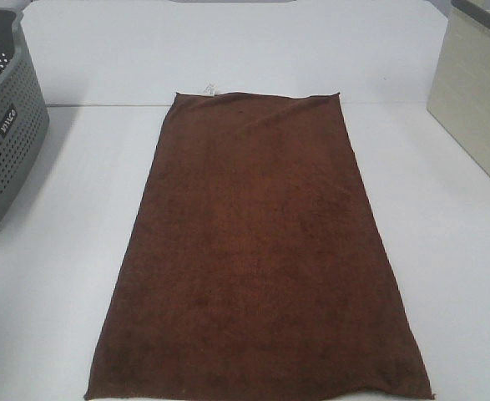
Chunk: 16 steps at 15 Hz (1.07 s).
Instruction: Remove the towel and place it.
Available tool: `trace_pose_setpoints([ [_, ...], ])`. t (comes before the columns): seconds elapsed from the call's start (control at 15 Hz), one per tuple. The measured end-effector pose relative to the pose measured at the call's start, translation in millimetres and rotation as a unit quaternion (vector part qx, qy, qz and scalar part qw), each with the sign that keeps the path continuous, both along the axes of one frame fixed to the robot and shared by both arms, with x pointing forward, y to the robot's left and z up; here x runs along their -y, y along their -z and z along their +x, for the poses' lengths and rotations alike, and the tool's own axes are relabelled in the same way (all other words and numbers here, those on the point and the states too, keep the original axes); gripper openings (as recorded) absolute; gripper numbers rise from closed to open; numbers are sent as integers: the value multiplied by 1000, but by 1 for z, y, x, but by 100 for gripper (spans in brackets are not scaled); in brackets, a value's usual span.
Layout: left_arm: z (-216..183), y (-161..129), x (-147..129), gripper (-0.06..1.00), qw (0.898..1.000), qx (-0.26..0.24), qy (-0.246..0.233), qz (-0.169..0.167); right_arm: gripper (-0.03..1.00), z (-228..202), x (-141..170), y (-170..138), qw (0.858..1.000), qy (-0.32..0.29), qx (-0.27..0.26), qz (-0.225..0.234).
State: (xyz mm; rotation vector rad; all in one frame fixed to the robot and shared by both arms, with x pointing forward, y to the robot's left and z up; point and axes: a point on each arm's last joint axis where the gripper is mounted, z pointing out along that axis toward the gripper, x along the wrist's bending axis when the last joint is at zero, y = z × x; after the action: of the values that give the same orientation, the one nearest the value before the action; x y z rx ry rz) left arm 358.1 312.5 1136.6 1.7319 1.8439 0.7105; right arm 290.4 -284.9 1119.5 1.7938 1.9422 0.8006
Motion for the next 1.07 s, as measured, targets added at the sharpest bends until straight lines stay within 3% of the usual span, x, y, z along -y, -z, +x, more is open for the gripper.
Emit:
trace_pose_setpoints([
  [0.4,-54,71,7,93,999,46,5,21,79,-39,2,43,995,-19,97,-18],
  [0.8,-94,70,16,93,988,152,16,17,79,-68,4,64,984,-27,171,-27],
  [0.93,-108,78,24,92,986,161,32,-12,79,-69,4,64,984,-26,173,-29],
  [1.07,-121,82,28,91,981,186,51,-6,79,-69,5,64,984,-24,174,-33],
])
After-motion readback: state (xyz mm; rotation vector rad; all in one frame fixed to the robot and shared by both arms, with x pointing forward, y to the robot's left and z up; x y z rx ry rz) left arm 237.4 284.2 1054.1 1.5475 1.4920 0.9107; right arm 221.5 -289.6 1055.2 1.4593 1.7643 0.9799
